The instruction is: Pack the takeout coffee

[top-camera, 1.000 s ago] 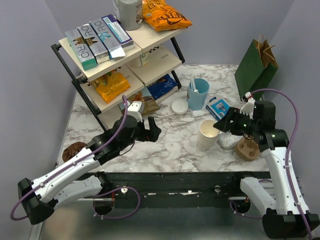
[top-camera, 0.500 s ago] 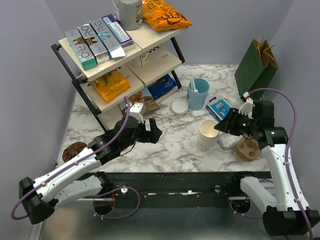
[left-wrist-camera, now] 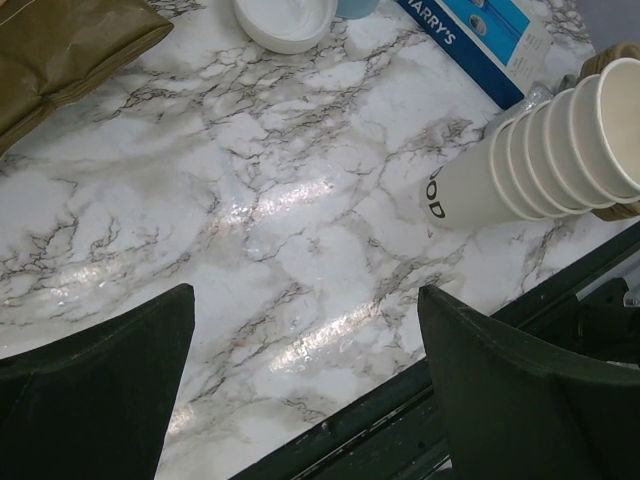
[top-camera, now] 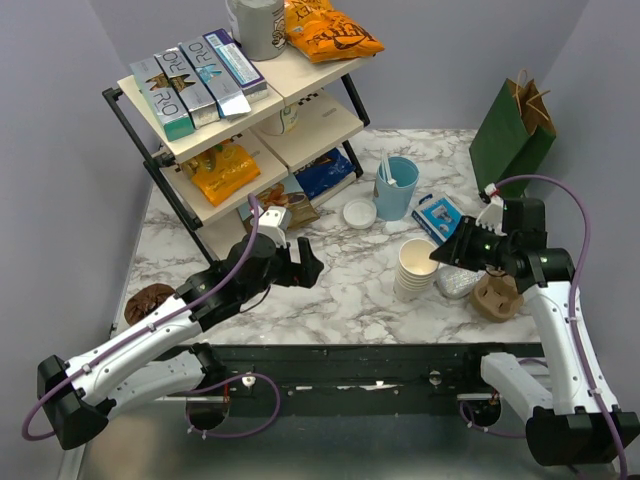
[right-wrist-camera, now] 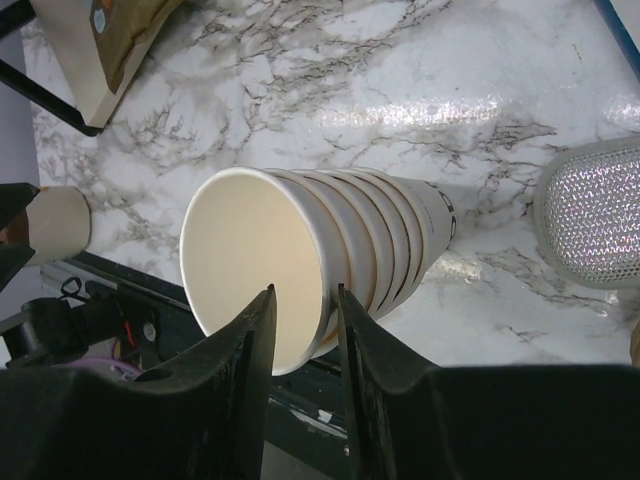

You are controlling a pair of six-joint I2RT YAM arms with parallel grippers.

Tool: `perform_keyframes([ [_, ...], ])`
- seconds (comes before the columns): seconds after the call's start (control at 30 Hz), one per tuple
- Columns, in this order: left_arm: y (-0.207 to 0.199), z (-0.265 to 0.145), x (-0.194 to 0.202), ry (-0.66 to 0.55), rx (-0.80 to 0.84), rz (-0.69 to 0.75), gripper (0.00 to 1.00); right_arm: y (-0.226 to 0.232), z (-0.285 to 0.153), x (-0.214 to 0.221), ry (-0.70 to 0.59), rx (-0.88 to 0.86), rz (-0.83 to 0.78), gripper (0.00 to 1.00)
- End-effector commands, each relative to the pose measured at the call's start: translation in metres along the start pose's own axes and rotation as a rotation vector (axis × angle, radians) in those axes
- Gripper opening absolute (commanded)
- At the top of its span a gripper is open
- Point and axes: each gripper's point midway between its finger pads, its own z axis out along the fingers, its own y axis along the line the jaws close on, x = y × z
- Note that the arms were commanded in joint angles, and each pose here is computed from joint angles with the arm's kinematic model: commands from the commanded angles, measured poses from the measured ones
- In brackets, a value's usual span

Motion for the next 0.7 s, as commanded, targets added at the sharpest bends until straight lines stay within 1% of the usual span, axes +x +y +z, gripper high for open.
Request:
perform_keyframes([
  [0.0,-0.002,-0.003,-0.002,-0.015,0.019,0.006,0.99,0.003,-0.004,0.002,0.021,0.009,0.017,0.38],
  [0.17,-0.002,-0.002,-0.001,-0.014,0.018,0.006,0.99,0.001,-0.004,0.003,0.026,0.024,0.028,0.27],
  [0.3,-0.001,-0.003,-0.001,-0.015,0.014,0.007,0.99,0.002,-0.008,-0.001,0.012,0.038,0.035,0.25],
  [0.43,0.0,-0.004,0.0,-0.017,0.015,0.004,0.99,0.004,-0.012,-0.007,-0.008,0.046,0.044,0.18],
  [0.5,0.0,-0.004,0.0,-0.019,0.016,0.003,0.99,0.007,-0.014,-0.009,-0.017,0.039,0.047,0.17],
  [0.6,0.0,-0.004,0.0,-0.016,0.017,0.0,0.99,0.01,-0.017,-0.013,-0.032,0.032,0.05,0.08],
  [0.63,0.0,-0.004,0.0,-0.016,0.017,-0.002,0.99,0.01,-0.017,-0.013,-0.035,0.039,0.06,0.01],
  [0.67,0.0,-0.004,0.001,-0.014,0.015,-0.001,0.99,0.01,-0.017,-0.014,-0.042,0.039,0.061,0.01],
])
